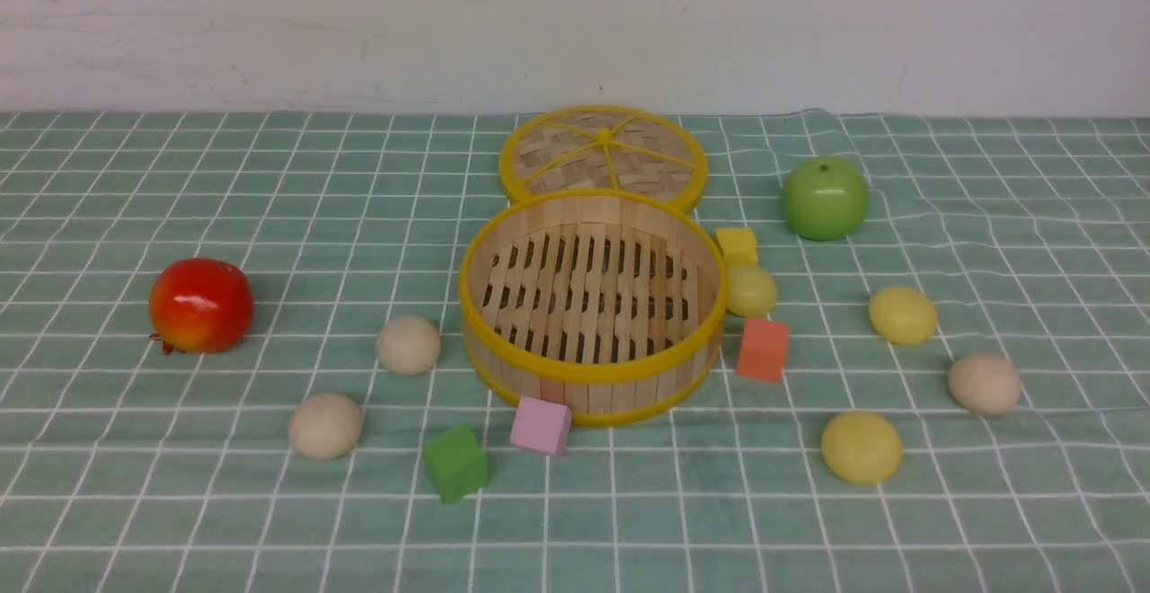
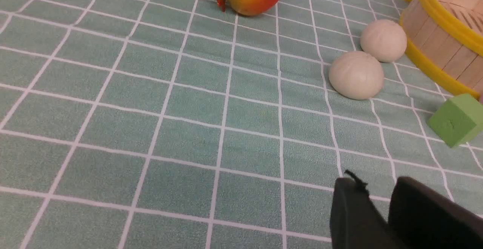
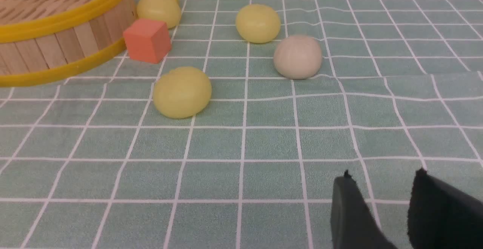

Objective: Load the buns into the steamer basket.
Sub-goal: Use the left arm to grab a steamed stuffed bun

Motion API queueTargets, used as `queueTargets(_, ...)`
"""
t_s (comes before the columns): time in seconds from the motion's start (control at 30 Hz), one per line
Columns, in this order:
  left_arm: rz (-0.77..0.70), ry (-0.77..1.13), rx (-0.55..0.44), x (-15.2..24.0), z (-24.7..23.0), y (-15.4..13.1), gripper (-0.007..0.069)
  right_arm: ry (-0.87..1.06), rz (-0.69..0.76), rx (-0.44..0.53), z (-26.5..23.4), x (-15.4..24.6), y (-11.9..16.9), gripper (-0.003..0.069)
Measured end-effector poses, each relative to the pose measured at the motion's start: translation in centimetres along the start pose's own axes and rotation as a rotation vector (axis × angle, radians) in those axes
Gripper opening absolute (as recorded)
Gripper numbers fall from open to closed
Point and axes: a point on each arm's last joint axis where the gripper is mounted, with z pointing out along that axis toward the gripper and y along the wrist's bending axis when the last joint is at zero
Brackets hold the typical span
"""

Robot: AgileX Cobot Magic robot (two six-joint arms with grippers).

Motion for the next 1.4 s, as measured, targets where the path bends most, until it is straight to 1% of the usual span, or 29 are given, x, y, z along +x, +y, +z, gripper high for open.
queueTargets(1.17, -0.002, -0.011, 0.003, -0.1, 0.0, 0.0, 0.0190, 0.000, 0.000, 0.000, 0.0, 0.0, 0.0, 0.0240)
queueTargets(1.23, -0.083, -0.058, 0.035, -0.5, 0.0, -0.3, 0.0194, 0.000, 0.000, 0.000, 0.0, 0.0, 0.0, 0.0240)
queueTargets(1.27, -0.159, -0.085, 0.059, -0.8, 0.0, -0.5, 0.0194, 0.000, 0.000, 0.000, 0.0, 0.0, 0.0, 0.0240)
queueTargets(1.3, -0.202, -0.095, 0.070, -0.9, -0.1, -0.5, 0.0195, 0.000, 0.000, 0.000, 0.0, 0.0, 0.0, 0.0240)
queueTargets(1.33, -0.388, -0.143, 0.122, -1.5, -0.2, -0.8, 0.0197, 0.000, 0.000, 0.000, 0.0, 0.0, 0.0, 0.0240)
queueTargets(1.4, -0.553, -0.162, 0.162, -1.8, -0.2, -1.0, 0.0198, 0.000, 0.000, 0.000, 0.0, 0.0, 0.0, 0.0240)
